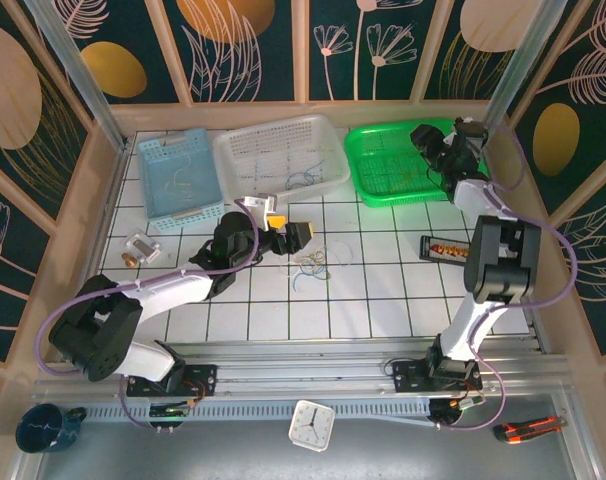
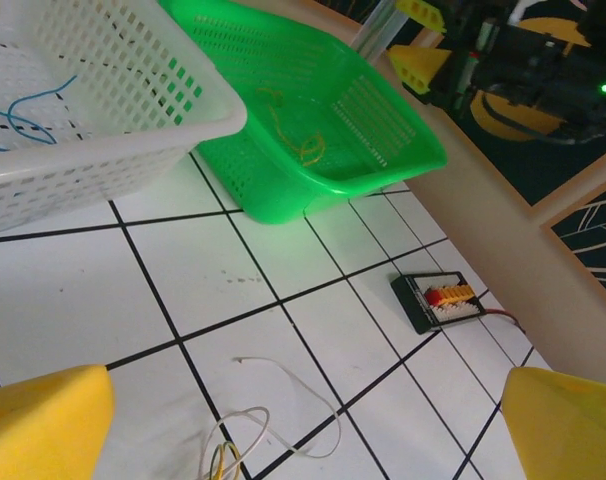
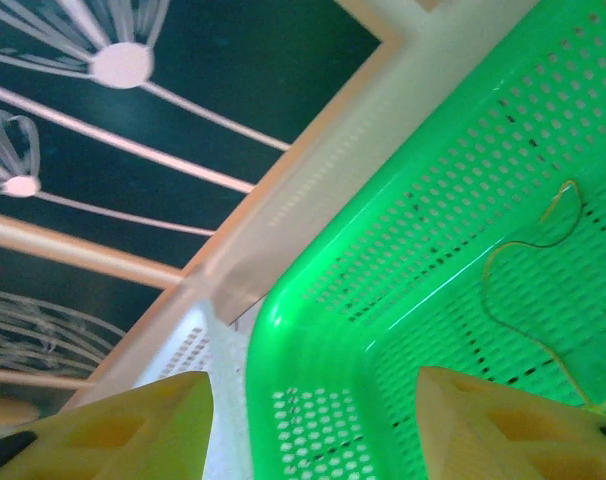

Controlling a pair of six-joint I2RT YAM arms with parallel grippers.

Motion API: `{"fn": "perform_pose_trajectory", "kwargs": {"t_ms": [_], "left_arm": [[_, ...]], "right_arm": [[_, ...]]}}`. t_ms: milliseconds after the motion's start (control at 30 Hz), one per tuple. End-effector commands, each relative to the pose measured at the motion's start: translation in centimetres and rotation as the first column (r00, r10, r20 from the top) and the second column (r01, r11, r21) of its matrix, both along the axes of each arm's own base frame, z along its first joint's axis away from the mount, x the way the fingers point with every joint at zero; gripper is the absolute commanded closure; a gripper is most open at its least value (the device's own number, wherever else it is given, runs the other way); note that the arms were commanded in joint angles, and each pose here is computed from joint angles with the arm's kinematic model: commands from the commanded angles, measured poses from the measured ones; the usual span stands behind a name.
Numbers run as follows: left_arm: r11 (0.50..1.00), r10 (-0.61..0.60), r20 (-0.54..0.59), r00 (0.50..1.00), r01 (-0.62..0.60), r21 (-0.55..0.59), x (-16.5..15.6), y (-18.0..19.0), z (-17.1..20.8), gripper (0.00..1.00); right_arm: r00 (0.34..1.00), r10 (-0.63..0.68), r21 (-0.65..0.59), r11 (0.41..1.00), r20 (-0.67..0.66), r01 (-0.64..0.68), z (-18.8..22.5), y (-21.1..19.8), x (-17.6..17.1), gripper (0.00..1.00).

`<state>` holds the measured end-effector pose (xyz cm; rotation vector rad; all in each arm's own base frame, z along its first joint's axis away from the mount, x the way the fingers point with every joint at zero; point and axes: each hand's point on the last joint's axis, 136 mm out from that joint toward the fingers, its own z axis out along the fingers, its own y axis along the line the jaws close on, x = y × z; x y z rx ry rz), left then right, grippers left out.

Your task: Untangle the cables

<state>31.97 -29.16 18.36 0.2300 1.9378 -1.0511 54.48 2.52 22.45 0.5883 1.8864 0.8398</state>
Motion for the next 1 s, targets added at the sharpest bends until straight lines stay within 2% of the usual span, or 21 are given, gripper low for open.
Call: {"fn": "perform_pose_trajectory", "kwargs": {"t_ms": [0, 300, 500, 633, 800, 967], "left_arm": [[0.999, 0.037, -0.019, 0.999, -0.037, 0.006, 0.0, 0.7, -0.2, 0.01], [0.987, 0.159, -0.079, 0.984, -0.156, 0.041, 0.9, 2.4, -1.1, 0.01], [0.978, 0.207, -0.095, 0.974, -0.206, 0.02, 0.8, 3.6, -0.6, 0.01], [0.967, 0.252, -0.152, 0.956, -0.255, -0.002, 1.2, 4.6, -0.8, 0.01], [0.964, 0.26, -0.17, 0.95, -0.267, -0.015, 1.1, 5.4, -0.4, 0.01], [0.978, 0.201, -0.143, 0.969, -0.206, -0.021, 0.4, 4.8, 0.4, 0.01]], "right_arm": [[0.99, 0.086, -0.015, 0.996, 0.112, -0.085, 4.2, 2.9, -2.4, 0.44], [0.963, 0.254, -0.117, 0.963, 0.093, -0.242, 4.4, 10.0, -9.1, 0.45], [0.941, 0.337, -0.168, 0.928, -0.005, -0.333, 0.5, 14.5, -13.9, 0.44], [0.923, 0.372, -0.173, 0.907, -0.092, -0.383, -3.6, 16.4, -17.0, 0.45], [0.91, 0.363, -0.196, 0.895, -0.202, -0.401, -8.2, 16.6, -19.8, 0.45], [0.902, 0.294, -0.248, 0.892, -0.317, -0.379, -12.5, 14.8, -21.8, 0.47]]}}
